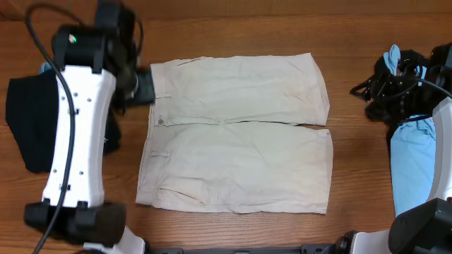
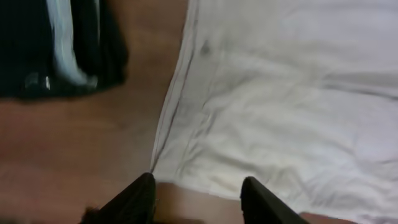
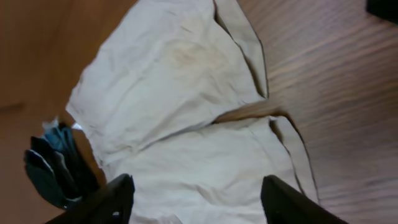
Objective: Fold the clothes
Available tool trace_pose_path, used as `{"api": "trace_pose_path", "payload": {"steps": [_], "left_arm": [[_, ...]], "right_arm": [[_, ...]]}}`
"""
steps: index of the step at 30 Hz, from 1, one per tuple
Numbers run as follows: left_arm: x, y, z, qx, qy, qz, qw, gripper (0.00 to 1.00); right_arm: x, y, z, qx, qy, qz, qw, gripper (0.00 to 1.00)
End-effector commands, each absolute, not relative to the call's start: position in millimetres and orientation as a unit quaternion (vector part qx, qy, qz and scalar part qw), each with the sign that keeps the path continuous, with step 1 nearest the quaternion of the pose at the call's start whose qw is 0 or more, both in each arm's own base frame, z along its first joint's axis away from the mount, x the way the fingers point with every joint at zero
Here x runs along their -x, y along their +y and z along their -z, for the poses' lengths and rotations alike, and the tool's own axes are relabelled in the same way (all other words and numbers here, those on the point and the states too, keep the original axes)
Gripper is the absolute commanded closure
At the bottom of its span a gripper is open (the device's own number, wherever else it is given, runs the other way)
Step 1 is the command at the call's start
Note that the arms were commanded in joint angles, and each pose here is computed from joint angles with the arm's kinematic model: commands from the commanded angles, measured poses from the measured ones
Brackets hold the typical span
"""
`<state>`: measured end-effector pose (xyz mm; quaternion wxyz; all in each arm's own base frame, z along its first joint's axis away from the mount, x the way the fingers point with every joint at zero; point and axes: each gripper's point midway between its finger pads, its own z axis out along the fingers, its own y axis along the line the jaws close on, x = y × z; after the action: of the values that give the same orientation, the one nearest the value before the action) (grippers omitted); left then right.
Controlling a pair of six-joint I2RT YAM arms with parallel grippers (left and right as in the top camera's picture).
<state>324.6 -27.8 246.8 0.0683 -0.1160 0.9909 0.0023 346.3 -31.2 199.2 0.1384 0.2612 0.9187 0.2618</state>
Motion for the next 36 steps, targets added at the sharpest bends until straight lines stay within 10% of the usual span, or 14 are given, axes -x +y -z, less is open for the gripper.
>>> {"api": "trace_pose_path", "payload": {"steps": [1,11,17,23,36], "left_arm": [[-276.3,-17.6,-196.3,0.207,0.977,-0.048,-0.031,0.5],[-173.6,-54.0,-68.5,0.25,0.938,0.016,-0.24,0.65],[-148.5,-51.1,-47.3,0.269,0.939,0.023,-0.213,0.29],[-134.6,-45.8,-22.7,0.31,0.927,0.003,-0.212,0.16],[-153.6,-35.6,2.4,0.301,0.943,-0.005,-0.145,0.69]], "right_arm": [[-339.3,-38.4,-189.5,-0.266,0.927,-0.233,0.129,0.27],[-305.9,-25.9,-129.2,-0.284,0.928,-0.238,0.05,0.25],[-302.2,-24.6,-120.2,-0.275,0.931,-0.237,0.046,0.25],[-304.4,-25.4,-120.4,-0.273,0.931,-0.237,0.051,0.25],[-304.5,-26.1,-120.0,-0.267,0.933,-0.234,0.053,0.25]]}}
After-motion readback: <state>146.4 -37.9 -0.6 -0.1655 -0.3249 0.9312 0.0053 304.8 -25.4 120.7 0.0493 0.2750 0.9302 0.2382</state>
